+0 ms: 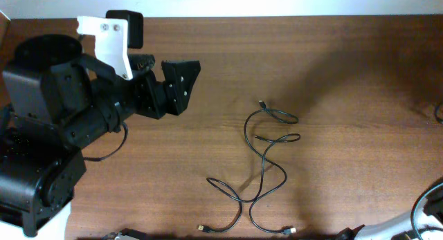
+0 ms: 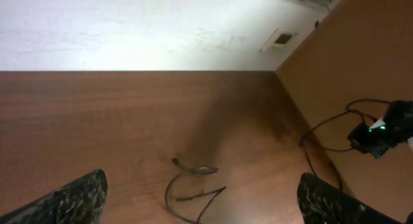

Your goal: Untangle cables

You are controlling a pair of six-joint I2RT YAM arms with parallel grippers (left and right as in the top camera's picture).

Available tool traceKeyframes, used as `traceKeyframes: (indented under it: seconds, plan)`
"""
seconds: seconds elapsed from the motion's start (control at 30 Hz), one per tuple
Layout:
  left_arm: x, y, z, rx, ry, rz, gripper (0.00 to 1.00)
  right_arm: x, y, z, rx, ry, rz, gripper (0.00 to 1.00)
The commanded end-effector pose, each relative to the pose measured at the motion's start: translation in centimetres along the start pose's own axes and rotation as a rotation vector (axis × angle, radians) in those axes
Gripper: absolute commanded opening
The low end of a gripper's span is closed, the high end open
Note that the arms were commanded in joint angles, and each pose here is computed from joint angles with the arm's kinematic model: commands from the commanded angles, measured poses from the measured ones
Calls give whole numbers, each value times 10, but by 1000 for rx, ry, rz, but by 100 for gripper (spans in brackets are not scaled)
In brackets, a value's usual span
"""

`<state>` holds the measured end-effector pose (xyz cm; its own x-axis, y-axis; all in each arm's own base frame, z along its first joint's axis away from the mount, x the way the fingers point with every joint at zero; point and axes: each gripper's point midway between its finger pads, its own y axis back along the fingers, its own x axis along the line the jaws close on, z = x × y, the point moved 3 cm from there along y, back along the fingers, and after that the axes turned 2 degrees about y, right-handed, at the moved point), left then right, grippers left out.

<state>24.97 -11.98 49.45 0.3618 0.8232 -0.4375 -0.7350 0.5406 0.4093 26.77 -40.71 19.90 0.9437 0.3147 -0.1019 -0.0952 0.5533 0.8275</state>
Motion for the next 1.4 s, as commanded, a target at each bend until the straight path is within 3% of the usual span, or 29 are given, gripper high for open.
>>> traceKeyframes:
  seconds: [0.0,0.03,0.07,0.1,0.17,0.37,0.53,0.6,0.63,0.77,0.93,1.03,1.13,1.2,1.27,1.37]
  plan:
    - [1,1,-3,11,-33,4,95,-1,-8,-18,151,-228,179,4]
    - [1,1,-3,15,-31,6,95,-7,-8,-22,177,-246,165,4]
    - [2,1,-5,21,-29,8,95,-11,-10,-26,198,-254,168,37]
    - [2,1,-5,24,-28,9,96,-9,-10,-26,205,-256,187,99]
    - [2,1,-6,25,-27,9,98,2,-6,-30,239,-258,264,99]
    - [0,5,-6,19,-30,4,100,70,35,-67,580,-315,807,99]
    - [-3,16,-8,3,-35,-2,100,60,56,-121,878,-342,656,99]
    - [-4,20,-8,-5,-37,-5,100,69,70,-127,945,-362,705,99]
    - [-5,23,-8,-9,-39,-6,100,85,87,-123,982,-377,852,99]
    - [-9,34,-9,-31,-46,-13,100,124,165,-76,903,-389,1600,99]
    - [-12,43,-9,-51,-53,-20,99,129,158,-66,880,-373,1608,99]
    - [-12,43,-9,-51,-53,-19,98,129,118,-81,924,-422,1258,99]
    - [-9,43,-8,-57,-53,-3,98,84,51,-117,854,-420,582,99]
    - [-2,43,-6,-75,-51,50,98,17,19,-128,703,-354,54,99]
    - [5,44,-3,-91,-50,95,99,-31,12,-119,561,-287,-259,99]
    - [12,39,-1,-95,-46,143,100,-64,15,-110,473,-218,-450,99]
